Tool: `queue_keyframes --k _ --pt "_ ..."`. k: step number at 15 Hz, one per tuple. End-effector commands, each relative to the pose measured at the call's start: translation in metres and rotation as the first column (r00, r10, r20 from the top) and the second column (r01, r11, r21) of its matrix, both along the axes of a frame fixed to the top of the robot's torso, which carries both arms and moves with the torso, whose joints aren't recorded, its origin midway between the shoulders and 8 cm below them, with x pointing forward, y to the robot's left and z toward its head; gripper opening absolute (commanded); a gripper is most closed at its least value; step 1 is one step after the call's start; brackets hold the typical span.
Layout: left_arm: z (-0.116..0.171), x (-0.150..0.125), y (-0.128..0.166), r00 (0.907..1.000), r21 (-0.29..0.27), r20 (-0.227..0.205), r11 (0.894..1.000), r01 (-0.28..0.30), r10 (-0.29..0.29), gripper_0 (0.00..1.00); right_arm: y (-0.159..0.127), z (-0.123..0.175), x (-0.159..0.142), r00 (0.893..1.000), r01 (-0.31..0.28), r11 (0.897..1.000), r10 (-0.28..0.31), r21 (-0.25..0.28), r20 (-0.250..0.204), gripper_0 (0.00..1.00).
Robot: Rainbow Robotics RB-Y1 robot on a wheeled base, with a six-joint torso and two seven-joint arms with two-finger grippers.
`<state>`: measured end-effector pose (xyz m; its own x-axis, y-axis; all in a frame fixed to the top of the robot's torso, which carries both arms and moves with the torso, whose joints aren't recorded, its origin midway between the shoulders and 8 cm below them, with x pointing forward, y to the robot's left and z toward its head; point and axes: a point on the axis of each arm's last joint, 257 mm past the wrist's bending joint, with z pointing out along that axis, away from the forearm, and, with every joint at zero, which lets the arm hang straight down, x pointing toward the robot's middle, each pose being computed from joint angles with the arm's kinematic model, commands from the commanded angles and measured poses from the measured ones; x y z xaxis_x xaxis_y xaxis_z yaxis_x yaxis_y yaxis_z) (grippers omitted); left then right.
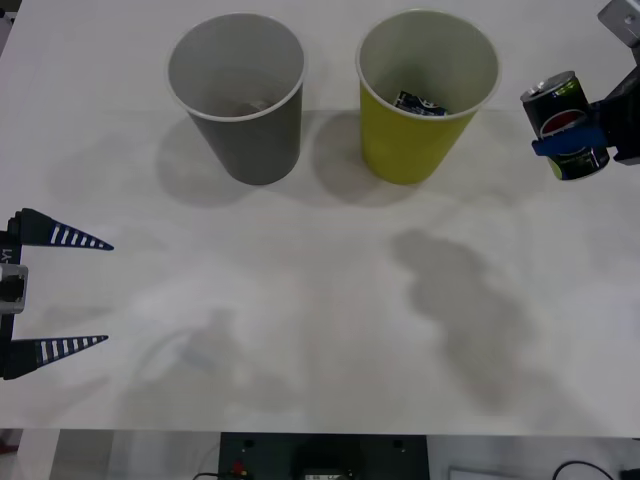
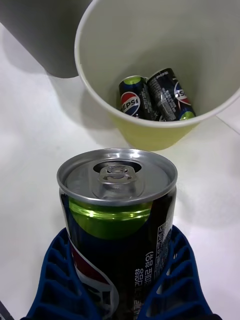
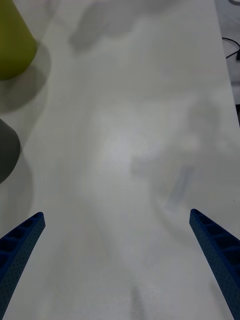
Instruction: Put the can into the green bin and the plastic bottle into the gray bin
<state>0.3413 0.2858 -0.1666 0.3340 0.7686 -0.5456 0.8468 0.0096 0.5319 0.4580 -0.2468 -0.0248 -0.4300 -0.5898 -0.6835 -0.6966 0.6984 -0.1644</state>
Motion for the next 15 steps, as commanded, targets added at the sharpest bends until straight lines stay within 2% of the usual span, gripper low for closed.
queue_keyframes --k 1,4,9,12,15 --pt "0.000 0.000 0.000 1.0000 0.000 0.000 1.000 0.000 0.000 1.00 0.014 0.014 0.023 1.000 -0.015 0.998 0.014 -0.057 -0.027 0.00" --pt "0.000 0.000 0.000 1.0000 0.000 0.000 1.000 0.000 0.000 1.00 0.029 0.026 0.055 0.999 0.001 0.998 -0.004 -0.067 -0.048 0.00" --pt "0.000 0.000 0.000 1.0000 0.000 0.000 1.000 0.000 0.000 1.00 0.057 0.048 0.110 0.998 0.068 0.993 -0.069 -0.101 0.000 0.00" --pt "0.000 0.000 0.000 1.0000 0.000 0.000 1.000 0.000 0.000 1.00 0.080 0.047 0.139 0.995 0.102 0.986 -0.101 -0.128 0.015 0.00" --pt "0.000 0.000 0.000 1.0000 0.000 0.000 1.000 0.000 0.000 1.00 0.100 0.046 0.159 0.992 0.123 0.984 -0.120 -0.129 0.032 0.00"
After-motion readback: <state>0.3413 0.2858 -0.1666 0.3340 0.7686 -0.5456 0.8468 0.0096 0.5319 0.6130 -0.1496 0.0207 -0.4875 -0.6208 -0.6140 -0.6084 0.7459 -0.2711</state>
